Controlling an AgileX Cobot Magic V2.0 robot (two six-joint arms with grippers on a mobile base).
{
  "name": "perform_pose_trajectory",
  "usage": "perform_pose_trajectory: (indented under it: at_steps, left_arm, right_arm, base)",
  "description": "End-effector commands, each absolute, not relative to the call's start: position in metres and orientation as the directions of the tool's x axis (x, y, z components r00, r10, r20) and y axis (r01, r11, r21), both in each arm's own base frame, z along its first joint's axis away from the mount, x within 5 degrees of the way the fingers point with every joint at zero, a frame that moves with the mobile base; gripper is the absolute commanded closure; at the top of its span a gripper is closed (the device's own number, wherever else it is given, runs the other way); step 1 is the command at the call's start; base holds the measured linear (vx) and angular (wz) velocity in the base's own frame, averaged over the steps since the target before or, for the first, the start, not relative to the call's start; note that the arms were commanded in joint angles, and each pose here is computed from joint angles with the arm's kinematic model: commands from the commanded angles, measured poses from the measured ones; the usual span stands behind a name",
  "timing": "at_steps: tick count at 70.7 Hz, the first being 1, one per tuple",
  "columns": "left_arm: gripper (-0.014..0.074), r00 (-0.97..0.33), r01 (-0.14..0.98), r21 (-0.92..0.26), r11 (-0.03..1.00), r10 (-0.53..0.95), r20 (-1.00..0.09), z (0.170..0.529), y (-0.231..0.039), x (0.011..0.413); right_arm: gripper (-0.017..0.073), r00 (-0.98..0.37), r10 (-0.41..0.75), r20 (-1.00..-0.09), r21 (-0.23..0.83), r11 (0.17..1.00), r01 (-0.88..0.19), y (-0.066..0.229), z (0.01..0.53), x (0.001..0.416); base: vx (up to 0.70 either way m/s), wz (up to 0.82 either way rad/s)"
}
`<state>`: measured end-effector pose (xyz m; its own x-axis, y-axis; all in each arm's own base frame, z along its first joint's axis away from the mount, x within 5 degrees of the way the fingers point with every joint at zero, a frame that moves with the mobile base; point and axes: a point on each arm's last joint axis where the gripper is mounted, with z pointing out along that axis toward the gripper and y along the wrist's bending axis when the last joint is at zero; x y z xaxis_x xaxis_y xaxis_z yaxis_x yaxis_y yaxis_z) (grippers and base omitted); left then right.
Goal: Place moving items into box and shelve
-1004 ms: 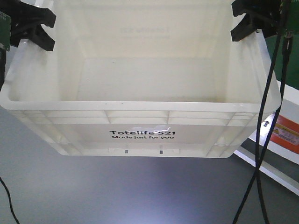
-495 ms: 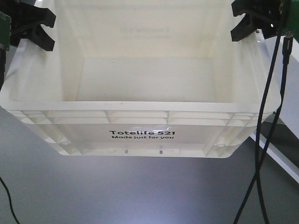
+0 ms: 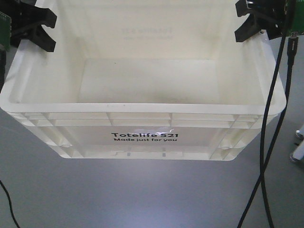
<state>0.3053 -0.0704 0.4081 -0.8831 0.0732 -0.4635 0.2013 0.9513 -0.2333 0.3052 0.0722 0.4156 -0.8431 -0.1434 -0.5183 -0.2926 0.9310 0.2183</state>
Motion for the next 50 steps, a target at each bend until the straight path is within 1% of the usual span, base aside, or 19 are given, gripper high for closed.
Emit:
perform_pose_trajectory:
  at_steps: [1, 26, 50]
  left_arm:
    - [0.0610, -0.793, 0.282, -0.350, 0.893, 0.011, -0.610, 0.4459, -0.0838, 0.2906]
    - [0.0610, -0.793, 0.282, -0.350, 0.893, 0.011, -0.610, 0.4459, -0.0838, 0.2906]
    - [0.0610, -0.794, 0.282, -0.350, 0.893, 0.013, -0.607, 0.4458, -0.0838, 0.2903]
  right_arm:
    - [0.0571, -0.743, -0.069, -0.665, 0.323, 0.871, -0.371, 0.0844, 0.4530, 0.2894]
    - [0.0571, -0.744, -0.070, -0.664, 0.323, 0.871, -0.371, 0.0844, 0.4529, 0.2893]
    - [0.0571, -0.753, -0.079, -0.653, 0.323, 0.871, -0.371, 0.0843, 0.4520, 0.2882]
  base:
    - [0.06, 0.66]
    - [0.09, 0.66]
    - [0.17, 0.73]
